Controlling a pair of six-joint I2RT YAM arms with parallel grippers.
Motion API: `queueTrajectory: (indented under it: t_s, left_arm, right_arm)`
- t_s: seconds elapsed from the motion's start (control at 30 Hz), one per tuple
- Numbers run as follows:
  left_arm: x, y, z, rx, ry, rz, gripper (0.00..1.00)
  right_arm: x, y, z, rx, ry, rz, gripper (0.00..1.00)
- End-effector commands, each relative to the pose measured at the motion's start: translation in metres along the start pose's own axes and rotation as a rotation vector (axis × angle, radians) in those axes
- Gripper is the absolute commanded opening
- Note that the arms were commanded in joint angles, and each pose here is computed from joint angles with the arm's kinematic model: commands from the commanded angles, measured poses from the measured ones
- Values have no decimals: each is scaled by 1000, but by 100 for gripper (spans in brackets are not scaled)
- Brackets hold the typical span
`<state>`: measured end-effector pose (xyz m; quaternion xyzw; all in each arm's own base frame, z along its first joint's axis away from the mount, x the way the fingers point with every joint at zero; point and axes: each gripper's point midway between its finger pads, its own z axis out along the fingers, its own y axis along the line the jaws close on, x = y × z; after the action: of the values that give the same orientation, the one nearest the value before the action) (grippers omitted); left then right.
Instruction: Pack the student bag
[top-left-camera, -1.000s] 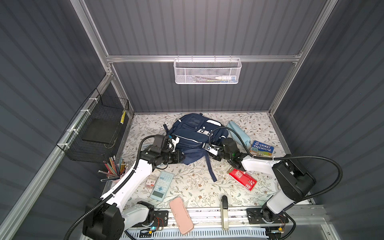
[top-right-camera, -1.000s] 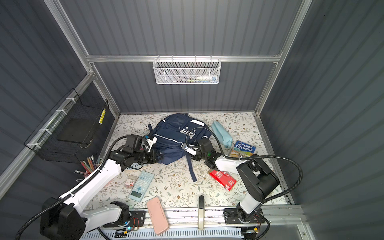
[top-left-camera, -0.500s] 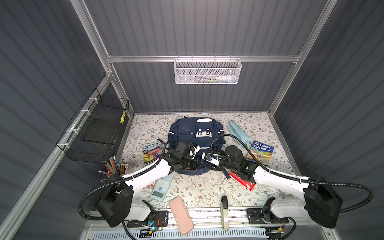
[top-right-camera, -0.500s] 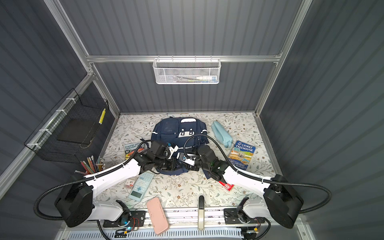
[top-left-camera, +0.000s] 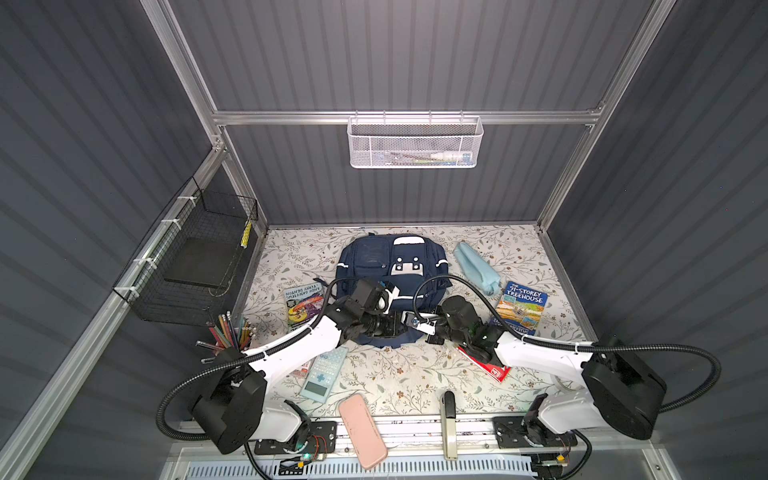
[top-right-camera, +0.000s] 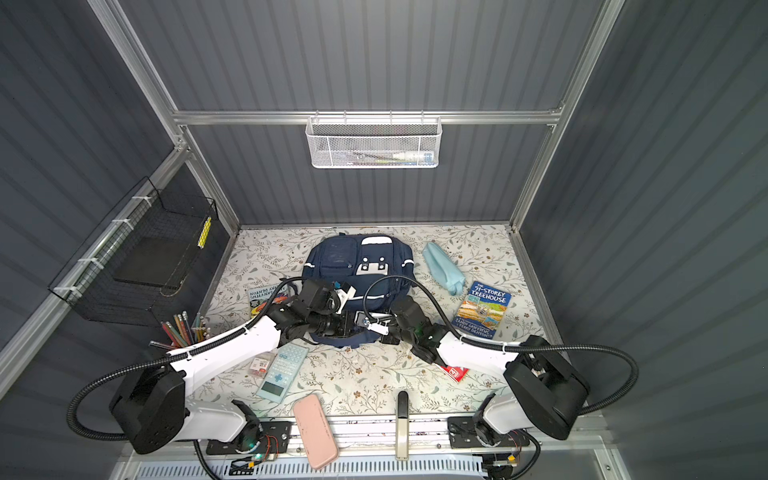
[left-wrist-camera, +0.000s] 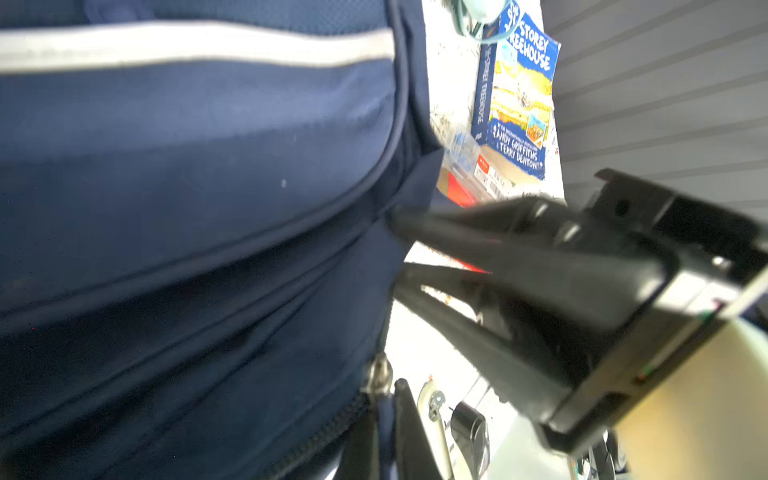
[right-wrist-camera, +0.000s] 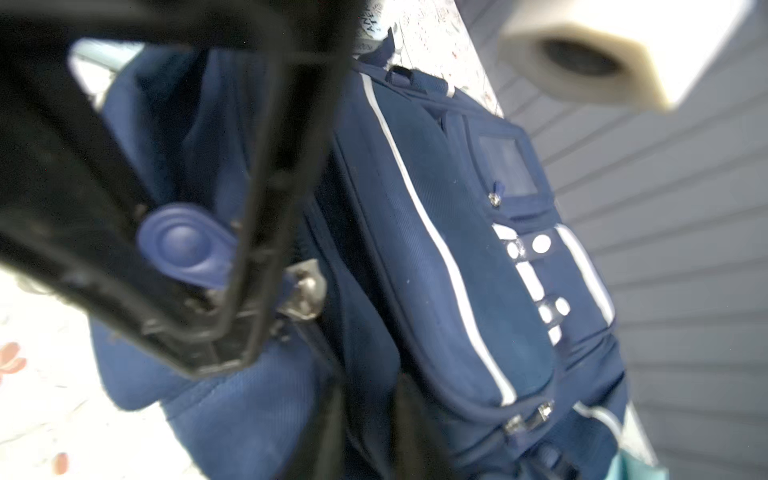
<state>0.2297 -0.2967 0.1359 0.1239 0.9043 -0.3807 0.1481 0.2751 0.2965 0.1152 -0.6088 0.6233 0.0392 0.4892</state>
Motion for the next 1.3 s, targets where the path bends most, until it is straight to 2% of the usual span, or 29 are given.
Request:
queueTrajectory:
  t_s: [0.0, 0.1, 0.2, 0.27, 0.43, 0.6, 0.77, 0.8, 0.93, 0.97, 1.07, 1.17, 1.27]
  left_arm:
    - [-12, -7, -14, -3, -63, 23, 0]
    - [-13, 24, -20, -139, -74, 2, 0]
    - [-9, 48, -25, -133, -35, -79, 0]
    - [-10, 54, -33, -114, -62, -108, 0]
    - [-18, 90, -70, -272, -134, -121, 0]
    - [-18, 129, -89, -225, -152, -262, 0]
    - [-20, 125, -94, -193, -167, -232, 0]
    - [-20, 120, -94, -175, -168, -223, 0]
    - [-18, 91, -87, -133, -159, -157, 0]
    - [-16, 81, -82, -117, -149, -137, 0]
    - [-17, 53, -71, -70, -146, -104, 0]
    - [-18, 32, -60, -10, -144, -93, 0]
    - [-16, 19, -50, -10, -125, -59, 0]
  right_arm:
    - [16, -2, 0, 27, 42, -23, 0]
    - [24, -6, -9, 17, 34, 0, 0]
    - [29, -13, -19, 11, 11, 34, 0]
    - [31, -19, -22, 25, 6, 51, 0]
    - [37, -27, -21, 46, 21, 52, 0]
    - [48, -39, -27, 81, 42, 64, 0]
    - [47, -47, -27, 92, 31, 96, 0]
    - [44, -48, -26, 91, 30, 103, 8]
    - [22, -41, -23, 78, 9, 96, 52]
    - [12, -37, -24, 71, 0, 95, 58]
    - [-14, -30, -30, 55, -11, 122, 66]
    - [-33, -17, -36, 5, -15, 212, 68]
    - [-47, 0, -37, -37, -37, 278, 69]
